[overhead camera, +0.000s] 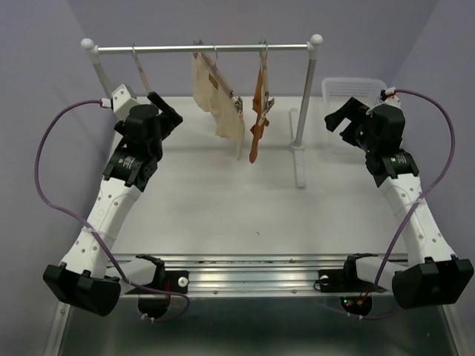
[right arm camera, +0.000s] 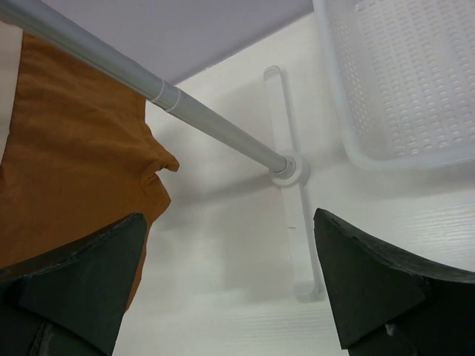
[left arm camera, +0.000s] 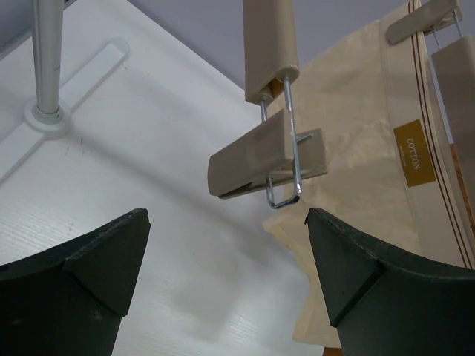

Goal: Remove the underwear clipped to the hanger

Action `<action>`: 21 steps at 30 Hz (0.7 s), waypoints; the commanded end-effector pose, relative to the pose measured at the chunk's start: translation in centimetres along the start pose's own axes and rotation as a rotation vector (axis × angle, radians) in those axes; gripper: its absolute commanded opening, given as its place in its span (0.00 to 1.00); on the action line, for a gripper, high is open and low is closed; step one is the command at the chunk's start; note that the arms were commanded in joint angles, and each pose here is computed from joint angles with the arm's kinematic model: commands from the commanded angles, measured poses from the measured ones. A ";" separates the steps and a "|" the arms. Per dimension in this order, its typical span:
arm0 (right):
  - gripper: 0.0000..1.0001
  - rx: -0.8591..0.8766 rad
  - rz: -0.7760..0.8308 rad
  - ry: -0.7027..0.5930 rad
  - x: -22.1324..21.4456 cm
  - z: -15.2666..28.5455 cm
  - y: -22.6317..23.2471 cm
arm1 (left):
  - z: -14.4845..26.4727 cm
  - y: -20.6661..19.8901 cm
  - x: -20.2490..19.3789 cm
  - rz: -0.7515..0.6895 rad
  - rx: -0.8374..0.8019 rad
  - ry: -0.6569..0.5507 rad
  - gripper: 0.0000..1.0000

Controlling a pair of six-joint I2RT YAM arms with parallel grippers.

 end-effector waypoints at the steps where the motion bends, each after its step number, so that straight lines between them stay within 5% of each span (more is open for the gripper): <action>1: 1.00 0.057 0.036 -0.060 1.0 1.3 0.8 | -0.3 0.2 0.5 -0.008 -0.009 -0.034 0.99; 14: 1.00 0.352 0.113 0.040 2.3 2.9 5.1 | -0.7 0.6 0.3 -0.020 -0.020 -0.013 0.99; 21: 1.00 0.444 0.234 0.080 1.1 2.0 12.4 | -0.9 0.6 0.0 -0.028 -0.024 0.007 0.99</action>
Point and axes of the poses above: each gripper's point midway between its finger pads, its own z axis back along the fingers, its own y axis along the line the jaws close on, x = y × z, the point moved 10 cm from there along z, back along the fingers, and after that the axes turned 8 degrees about -z, right-handed, at the moved point
